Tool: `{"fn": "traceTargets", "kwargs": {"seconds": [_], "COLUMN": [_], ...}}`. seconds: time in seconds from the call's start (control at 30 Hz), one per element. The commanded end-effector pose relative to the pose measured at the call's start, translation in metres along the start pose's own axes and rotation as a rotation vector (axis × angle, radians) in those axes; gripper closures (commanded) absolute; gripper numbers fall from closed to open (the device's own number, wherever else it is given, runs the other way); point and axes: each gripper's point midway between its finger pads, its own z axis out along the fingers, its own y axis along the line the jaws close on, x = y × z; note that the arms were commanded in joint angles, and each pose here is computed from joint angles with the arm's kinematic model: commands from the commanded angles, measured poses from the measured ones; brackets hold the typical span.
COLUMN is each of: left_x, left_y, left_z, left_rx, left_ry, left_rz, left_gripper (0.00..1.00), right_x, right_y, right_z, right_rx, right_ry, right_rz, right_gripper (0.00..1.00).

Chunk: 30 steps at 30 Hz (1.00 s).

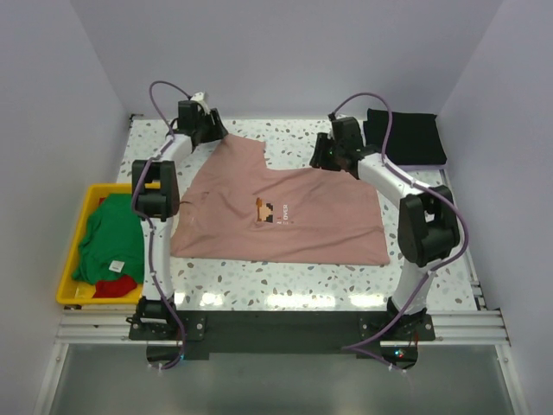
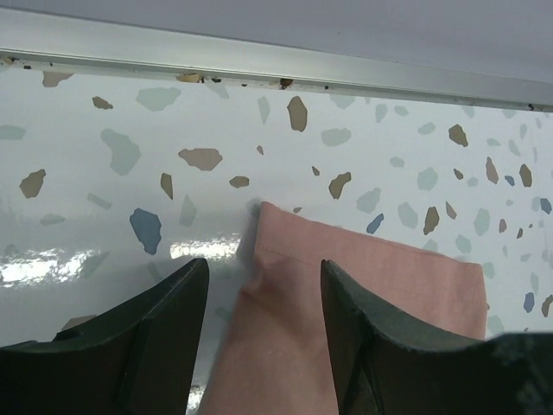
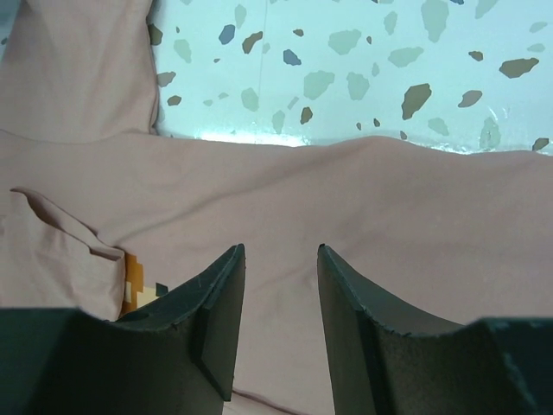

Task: Fold and stack the t-shirts
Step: Fold the tshirt

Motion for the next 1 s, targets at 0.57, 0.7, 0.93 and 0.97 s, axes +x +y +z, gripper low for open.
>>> {"fn": "traceTargets", "kwargs": {"seconds": [0.57,0.7,0.93,0.97], "left_x": [-0.011,-0.009,-0.021,-0.026], "left_y": [-0.032,-0.035,-0.04,-0.043], "left_z": [0.01,0.013,0.007,0.004], "left_rx": [0.126,0.137,0.148,0.15], "left_ry": [-0.054,-0.049,-0.069,-0.079], "left_rz": [0.033,0.027,0.018,0.018], "left_gripper": [0.57,0.59,0.71,0.73], "right_x": [-0.032,-0.035,-0.036,-0.034], "right_y": [-0.05,-0.064,-0.09,-0.095], "right_z": [-0.034,-0.036,-0.037,-0.034], "right_rx": [0.048,0.05,0.112,0.127], "right_ry": [-0.084,-0.081,-0.078,-0.075], "right_rz": [0.099,0.14,0.17,0.176], "right_gripper": [0.59,0.59,0.6,0.6]}}
